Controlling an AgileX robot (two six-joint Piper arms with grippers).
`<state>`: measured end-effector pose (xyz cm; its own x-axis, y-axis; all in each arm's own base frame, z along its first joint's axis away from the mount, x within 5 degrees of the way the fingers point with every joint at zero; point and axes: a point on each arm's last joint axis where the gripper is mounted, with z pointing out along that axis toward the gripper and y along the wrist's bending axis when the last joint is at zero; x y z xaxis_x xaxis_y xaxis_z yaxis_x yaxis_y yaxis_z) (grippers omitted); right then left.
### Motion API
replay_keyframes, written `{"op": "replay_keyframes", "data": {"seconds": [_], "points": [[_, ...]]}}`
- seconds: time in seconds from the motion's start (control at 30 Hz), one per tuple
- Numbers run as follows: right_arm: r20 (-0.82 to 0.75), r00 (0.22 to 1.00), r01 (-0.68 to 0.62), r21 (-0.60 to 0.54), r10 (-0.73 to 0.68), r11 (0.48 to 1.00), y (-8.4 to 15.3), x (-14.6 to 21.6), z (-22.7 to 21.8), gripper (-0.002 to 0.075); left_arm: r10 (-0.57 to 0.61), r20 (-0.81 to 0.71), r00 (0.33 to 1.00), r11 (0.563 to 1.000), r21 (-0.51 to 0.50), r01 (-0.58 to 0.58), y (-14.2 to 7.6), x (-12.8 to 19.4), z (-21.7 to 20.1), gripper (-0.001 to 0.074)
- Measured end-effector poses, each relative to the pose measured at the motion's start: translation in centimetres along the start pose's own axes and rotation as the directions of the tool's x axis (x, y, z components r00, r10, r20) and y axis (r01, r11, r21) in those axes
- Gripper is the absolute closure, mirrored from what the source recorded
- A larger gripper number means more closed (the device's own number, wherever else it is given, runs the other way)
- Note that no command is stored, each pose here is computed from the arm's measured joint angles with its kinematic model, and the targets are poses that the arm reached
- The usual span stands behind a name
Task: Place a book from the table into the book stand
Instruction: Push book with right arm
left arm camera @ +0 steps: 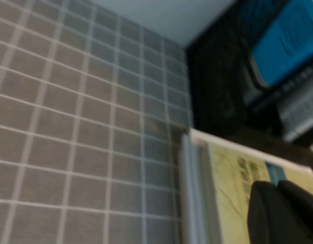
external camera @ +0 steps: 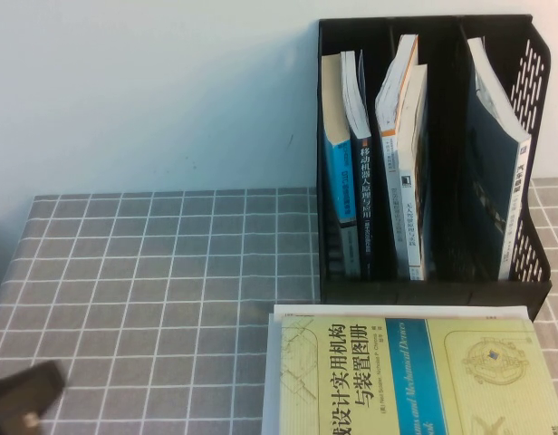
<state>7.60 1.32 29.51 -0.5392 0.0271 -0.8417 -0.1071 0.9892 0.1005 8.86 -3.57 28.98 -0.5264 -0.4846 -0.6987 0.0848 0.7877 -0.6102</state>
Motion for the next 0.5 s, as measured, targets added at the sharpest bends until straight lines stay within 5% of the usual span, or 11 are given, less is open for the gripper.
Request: {"op": "replay_keyframes", "data": {"seconds": [0.23,0.5], "points": [[-0.331,0.943,0.003,-0.106,-0.038,0.994,-0.1,-0.3,7.2,0.0729,0.011,-0.253,0.967,0.982,0.184,0.037,-2.2,-0.9,4.1,0.0736],[-0.509,0.86,-0.042,-0.133,-0.032,0.99,-1.0,1.3,14.6,0.0729,-0.114,-0.415,0.903,0.947,0.229,0.225,-1.9,-0.7,8.5,0.0736]]}}
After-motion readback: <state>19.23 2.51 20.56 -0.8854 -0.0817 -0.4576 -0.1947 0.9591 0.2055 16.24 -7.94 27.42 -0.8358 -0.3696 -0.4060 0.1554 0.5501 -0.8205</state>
